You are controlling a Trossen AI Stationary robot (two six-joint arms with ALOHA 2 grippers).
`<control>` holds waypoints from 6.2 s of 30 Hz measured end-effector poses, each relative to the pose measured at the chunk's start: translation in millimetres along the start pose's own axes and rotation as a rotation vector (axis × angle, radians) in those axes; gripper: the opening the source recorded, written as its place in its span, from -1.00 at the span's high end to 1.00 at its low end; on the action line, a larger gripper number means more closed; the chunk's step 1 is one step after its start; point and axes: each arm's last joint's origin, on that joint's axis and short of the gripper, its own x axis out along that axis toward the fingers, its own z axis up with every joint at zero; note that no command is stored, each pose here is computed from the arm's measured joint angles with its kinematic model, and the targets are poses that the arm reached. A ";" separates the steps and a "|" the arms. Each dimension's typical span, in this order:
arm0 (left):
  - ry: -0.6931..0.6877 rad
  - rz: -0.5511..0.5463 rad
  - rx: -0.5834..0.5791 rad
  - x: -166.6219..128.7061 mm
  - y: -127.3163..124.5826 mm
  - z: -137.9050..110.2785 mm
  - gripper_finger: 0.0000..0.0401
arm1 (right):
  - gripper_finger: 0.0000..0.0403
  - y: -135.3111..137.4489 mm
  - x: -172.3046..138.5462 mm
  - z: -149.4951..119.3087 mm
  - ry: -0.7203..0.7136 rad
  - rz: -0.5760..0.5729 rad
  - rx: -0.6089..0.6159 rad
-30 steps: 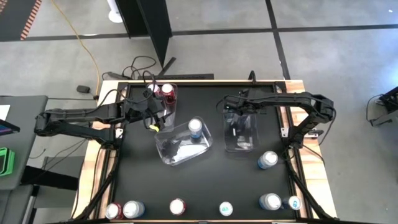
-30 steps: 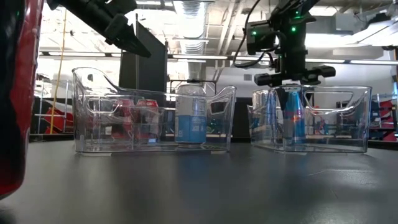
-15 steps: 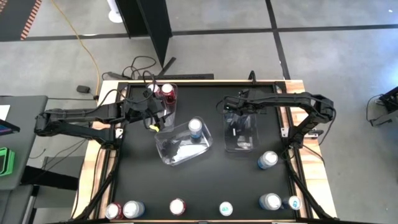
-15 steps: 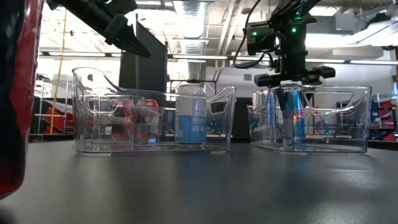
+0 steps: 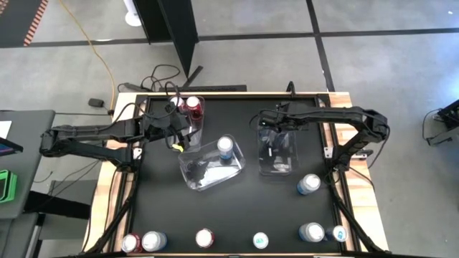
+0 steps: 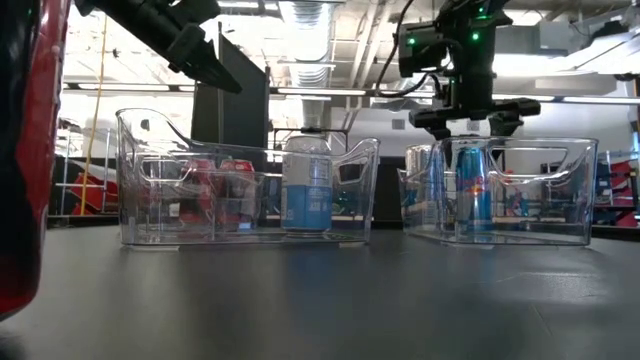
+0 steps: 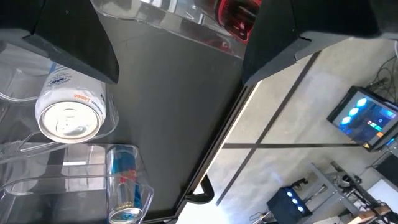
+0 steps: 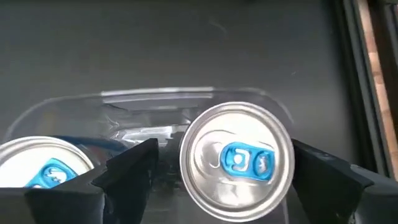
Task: Sort soda cans
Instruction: Put the top blue soda can into the right transparent bin, then put the top white blue soda can into the middle transparent bin
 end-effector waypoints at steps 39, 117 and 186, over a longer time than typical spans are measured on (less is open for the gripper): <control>-0.066 0.007 -0.223 -3.6 3.5 12.3 -0.67 | -0.77 -109.8 -145.5 -81.9 0.193 0.453 -1.201; -0.093 -0.240 -0.141 -27.6 -26.5 29.6 -0.67 | -0.96 -115.1 -52.6 -184.4 0.349 0.444 -1.159; -0.065 -0.151 -0.144 -29.7 -25.1 4.7 -0.67 | -0.49 142.0 -150.3 -79.6 -0.108 0.740 -1.770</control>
